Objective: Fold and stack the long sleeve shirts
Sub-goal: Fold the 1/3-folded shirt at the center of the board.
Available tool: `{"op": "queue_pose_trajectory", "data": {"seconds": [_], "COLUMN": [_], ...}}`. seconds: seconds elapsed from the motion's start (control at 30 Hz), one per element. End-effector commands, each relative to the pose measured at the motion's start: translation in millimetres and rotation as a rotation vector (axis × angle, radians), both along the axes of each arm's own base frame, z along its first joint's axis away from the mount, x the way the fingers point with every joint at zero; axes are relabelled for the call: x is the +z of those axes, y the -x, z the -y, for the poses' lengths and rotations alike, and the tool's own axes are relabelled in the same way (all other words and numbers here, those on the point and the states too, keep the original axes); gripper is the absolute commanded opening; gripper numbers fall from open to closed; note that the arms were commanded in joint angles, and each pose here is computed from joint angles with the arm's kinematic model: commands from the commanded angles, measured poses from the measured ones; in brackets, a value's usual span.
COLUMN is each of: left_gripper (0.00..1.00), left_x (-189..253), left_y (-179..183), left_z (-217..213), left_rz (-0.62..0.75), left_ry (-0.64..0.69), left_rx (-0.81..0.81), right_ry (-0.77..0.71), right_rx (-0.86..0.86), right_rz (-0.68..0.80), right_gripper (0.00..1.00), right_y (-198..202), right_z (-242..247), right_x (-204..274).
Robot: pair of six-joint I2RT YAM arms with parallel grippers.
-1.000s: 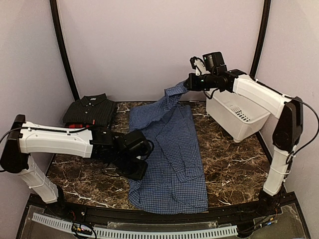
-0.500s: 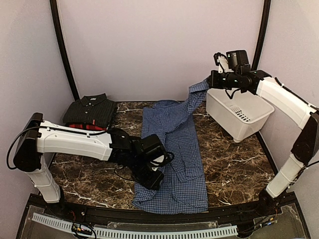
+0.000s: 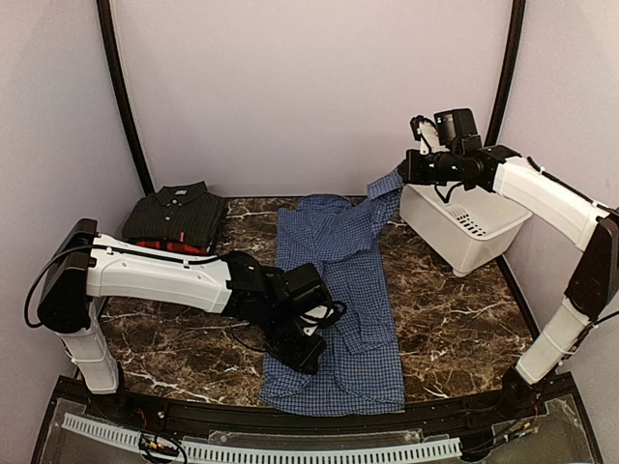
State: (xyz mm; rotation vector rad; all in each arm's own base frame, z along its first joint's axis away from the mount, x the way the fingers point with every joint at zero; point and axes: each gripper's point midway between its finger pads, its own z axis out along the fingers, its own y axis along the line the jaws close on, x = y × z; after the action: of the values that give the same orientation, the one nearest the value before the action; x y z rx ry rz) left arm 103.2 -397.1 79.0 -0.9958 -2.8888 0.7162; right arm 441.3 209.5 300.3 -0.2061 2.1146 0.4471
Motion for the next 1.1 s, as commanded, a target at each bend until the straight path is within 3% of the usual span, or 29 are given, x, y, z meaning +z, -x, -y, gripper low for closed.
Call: {"op": "queue_pose_trajectory", "data": {"seconds": [0.0,0.07,0.1,0.23,0.33,0.53,0.8,1.07], "left_gripper": [0.0,0.09,0.19,0.37,0.39,0.32,0.28,0.27], "left_x": [12,12,13,21,31,20,-10,-18], "left_y": [2,2,0,-14,-30,-36,-12,2], "left_z": [8,9,8,-8,-23,-74,-112,-116], "left_rz": [-0.011,-0.017,-0.006,0.046,0.054,0.041,-0.03,-0.07], "left_ry": [0.035,0.033,0.03,0.004,0.024,-0.003,-0.048,0.004], "left_rx": [-0.001,0.007,0.015,0.107,0.225,0.375,0.42,0.409], "right_ry": [-0.048,-0.057,-0.065,-0.1,-0.099,-0.084,-0.089,-0.137], "right_rx": [0.023,0.037,0.049,0.113,0.15,0.26,0.487,0.635], "right_rz": [0.043,0.038,0.032,-0.013,-0.044,-0.108,-0.191,-0.295], "right_gripper": [0.0,0.0,0.0,0.0,0.0,0.0,0.0,0.0], "right_y": [1,1,1,9,21,50,91,106], "right_z": [-5,-8,-11,-26,-39,-81,-170,-244], "right_x": [15,14,13,-1,-17,-52,-95,-143]}}
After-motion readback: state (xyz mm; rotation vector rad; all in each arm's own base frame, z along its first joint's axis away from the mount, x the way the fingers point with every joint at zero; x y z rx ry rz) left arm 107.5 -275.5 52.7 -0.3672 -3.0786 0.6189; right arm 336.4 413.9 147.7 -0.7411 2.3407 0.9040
